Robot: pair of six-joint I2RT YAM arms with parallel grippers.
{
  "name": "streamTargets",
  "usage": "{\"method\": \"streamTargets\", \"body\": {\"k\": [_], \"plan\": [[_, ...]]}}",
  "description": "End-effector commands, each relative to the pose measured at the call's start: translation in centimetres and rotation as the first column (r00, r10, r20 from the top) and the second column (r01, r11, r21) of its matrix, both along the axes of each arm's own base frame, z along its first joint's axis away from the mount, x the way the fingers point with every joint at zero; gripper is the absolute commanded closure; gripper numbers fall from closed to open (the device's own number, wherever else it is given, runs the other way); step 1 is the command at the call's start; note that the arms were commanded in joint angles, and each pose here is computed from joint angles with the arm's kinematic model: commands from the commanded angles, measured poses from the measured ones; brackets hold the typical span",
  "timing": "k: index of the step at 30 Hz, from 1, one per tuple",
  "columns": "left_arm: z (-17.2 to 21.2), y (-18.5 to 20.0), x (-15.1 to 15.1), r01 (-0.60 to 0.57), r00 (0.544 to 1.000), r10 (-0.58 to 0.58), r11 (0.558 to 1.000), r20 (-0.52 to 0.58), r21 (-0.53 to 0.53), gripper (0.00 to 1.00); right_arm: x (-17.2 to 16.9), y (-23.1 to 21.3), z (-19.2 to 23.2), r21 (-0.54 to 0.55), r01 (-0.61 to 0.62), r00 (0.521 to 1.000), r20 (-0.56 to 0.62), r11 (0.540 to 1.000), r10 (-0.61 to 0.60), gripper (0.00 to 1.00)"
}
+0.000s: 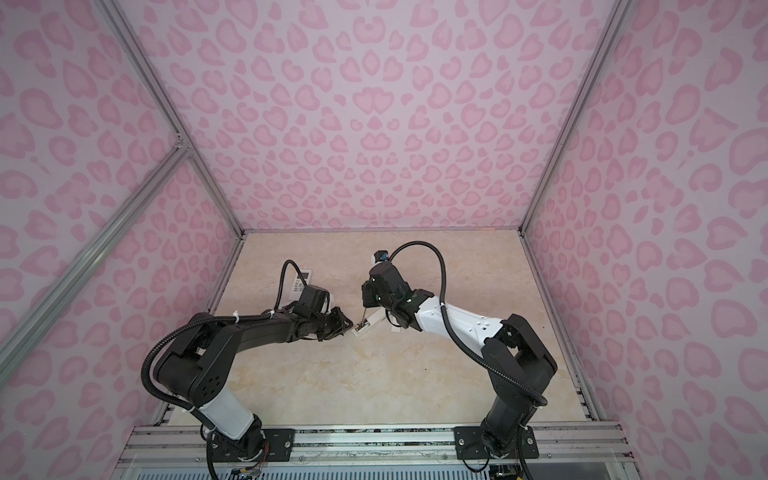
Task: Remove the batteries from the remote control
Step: 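Tilt the remote with the left gripper while right pries the outer battery free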
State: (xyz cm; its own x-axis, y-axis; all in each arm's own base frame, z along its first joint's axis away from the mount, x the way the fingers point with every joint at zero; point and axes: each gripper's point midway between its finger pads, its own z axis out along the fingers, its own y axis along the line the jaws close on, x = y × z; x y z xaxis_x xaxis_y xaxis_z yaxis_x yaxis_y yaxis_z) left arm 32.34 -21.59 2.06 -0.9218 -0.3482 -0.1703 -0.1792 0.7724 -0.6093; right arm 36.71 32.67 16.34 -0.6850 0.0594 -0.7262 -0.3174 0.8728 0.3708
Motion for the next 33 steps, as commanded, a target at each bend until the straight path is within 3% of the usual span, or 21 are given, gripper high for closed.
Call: {"method": "streamTargets", "body": {"k": [1,23,33], "plan": [[-1.8,1.5,-0.8,0.012,0.998,-0.006,0.996,-0.067,0.088,0.74,0.2,0.1,0.2,-0.006,-0.001,1.0,0.012,1.0,0.001,1.0],[-2.9,-0.4,1.0,0.081,0.993,-0.077,0.996,-0.086,0.039,0.77,1.5,1.3,0.5,-0.013,-0.017,1.0,0.006,1.0,0.017,1.0],[-2.6,0.0,0.3,0.071,0.995,-0.067,0.997,-0.077,0.039,0.75,0.4,-1.6,0.9,-0.015,0.033,0.999,0.008,0.999,-0.033,1.0]]}}
